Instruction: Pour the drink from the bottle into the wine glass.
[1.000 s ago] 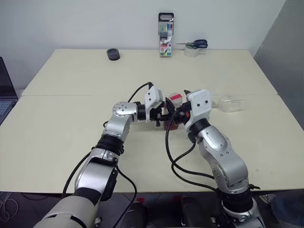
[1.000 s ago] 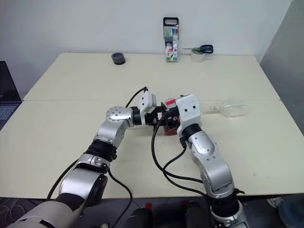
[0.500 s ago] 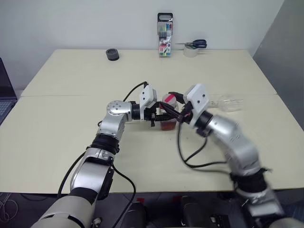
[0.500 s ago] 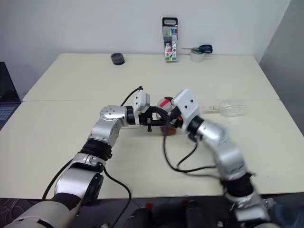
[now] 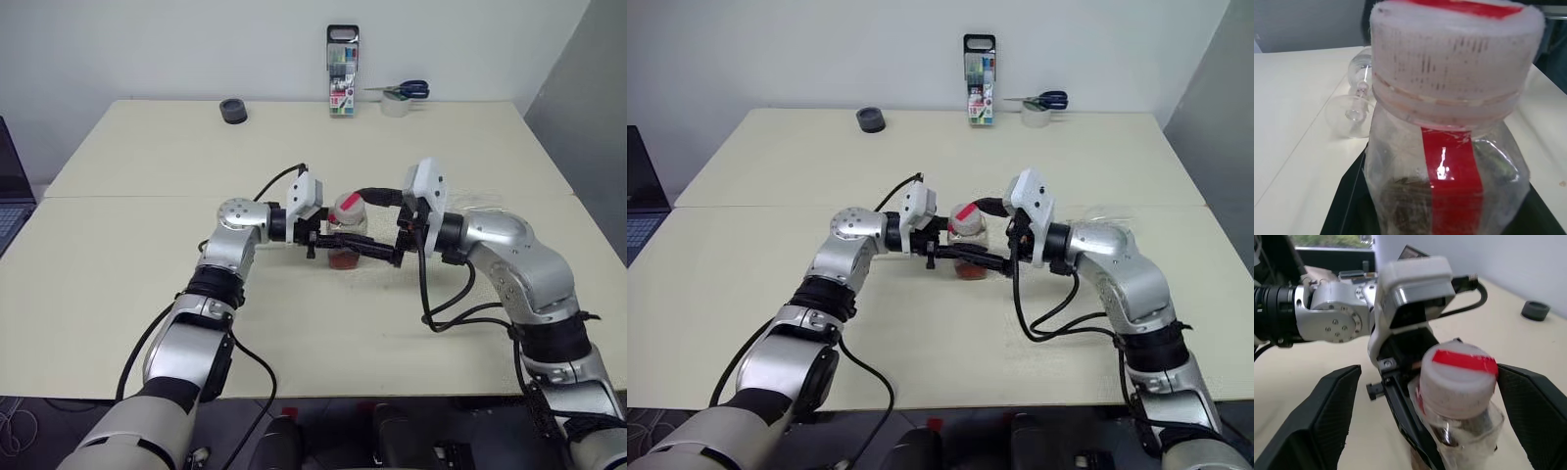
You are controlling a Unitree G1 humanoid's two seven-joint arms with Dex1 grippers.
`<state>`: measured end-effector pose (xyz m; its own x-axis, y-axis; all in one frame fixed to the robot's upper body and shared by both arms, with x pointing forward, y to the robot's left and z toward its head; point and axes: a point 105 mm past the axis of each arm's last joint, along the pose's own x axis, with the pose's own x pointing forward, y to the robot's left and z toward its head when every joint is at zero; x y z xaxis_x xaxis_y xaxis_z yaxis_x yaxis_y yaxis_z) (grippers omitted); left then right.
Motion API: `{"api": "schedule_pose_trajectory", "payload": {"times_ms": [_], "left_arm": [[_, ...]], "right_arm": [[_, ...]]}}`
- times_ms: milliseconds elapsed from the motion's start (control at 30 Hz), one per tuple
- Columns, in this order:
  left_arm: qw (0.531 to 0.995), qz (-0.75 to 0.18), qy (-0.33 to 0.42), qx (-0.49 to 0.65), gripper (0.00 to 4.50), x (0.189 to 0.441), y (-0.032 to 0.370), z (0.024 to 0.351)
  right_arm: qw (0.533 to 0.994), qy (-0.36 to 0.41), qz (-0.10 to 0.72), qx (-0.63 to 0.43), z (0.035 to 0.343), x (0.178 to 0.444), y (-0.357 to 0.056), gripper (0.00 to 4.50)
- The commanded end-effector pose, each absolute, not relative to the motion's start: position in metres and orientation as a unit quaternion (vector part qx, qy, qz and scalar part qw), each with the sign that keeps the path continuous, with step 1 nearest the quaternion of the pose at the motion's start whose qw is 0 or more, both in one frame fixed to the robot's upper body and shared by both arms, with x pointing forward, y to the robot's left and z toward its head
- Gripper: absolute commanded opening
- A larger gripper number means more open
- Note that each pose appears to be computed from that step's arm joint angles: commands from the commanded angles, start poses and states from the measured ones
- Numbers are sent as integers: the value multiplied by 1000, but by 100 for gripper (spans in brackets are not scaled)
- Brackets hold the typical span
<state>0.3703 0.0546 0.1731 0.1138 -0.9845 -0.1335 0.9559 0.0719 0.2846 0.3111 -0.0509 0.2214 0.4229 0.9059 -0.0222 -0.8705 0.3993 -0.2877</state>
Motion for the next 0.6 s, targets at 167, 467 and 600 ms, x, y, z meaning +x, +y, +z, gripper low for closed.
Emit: {"api": "schedule_pose_trajectory", "payload": {"times_ms": [167, 467, 600], "left_arm": [[720, -672, -85, 154, 176, 368, 51, 196], [714, -678, -82, 154, 176, 364, 50, 194], [715, -678, -78, 155, 174, 364, 52, 192]], "right_arm": [[874, -140, 448, -125, 239, 318, -48, 438], [897, -135, 399, -138, 238, 336, -66, 438], [904, -131, 386, -133, 239, 333, -80, 438]]}}
